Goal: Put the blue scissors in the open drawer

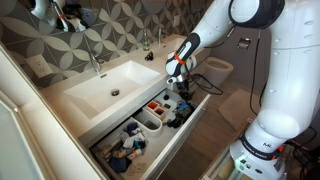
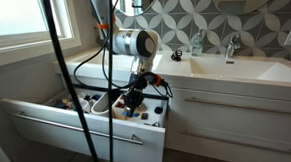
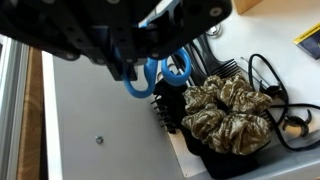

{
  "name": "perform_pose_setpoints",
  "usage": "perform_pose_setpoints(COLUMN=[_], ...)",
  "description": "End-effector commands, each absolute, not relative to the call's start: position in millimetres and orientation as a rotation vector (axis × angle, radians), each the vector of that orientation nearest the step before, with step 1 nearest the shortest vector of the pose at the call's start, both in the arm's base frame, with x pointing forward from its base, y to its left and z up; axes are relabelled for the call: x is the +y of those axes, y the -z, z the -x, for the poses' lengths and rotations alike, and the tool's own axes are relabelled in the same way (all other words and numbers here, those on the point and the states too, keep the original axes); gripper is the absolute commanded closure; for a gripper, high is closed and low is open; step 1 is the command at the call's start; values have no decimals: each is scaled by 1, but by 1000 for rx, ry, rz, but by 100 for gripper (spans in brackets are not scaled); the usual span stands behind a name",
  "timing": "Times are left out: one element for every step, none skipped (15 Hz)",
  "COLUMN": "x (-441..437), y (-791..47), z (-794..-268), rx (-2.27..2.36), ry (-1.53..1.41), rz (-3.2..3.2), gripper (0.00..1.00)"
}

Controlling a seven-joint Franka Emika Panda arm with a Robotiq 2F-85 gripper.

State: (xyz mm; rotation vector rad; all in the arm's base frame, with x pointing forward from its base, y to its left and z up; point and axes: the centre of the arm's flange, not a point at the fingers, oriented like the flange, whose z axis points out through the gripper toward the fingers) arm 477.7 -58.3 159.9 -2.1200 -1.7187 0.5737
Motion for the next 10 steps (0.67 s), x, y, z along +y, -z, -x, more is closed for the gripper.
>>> perform_pose_setpoints(x=[-60,-61,-62,-64,-66,-67,-67,-67,-67,-67], y=[-143,-136,-128,-120,-110,-102,-94,-85,-78,-70], z=[-493,-499,-507,-515,-521,-526,-530,-534,-537,-541], rx=[-1788,-1829,-1883,-1928,-1969,-2004,-2034,-2064,-2093,-2108], ry=[-579,-581,-574,-578,-568,-554,-538,-515,-496,-478], rz=[2130,2133,2142,2153,2147,2137,2129,2114,2107,2102], gripper=[98,98,98,98,98,98,98,98,98,98])
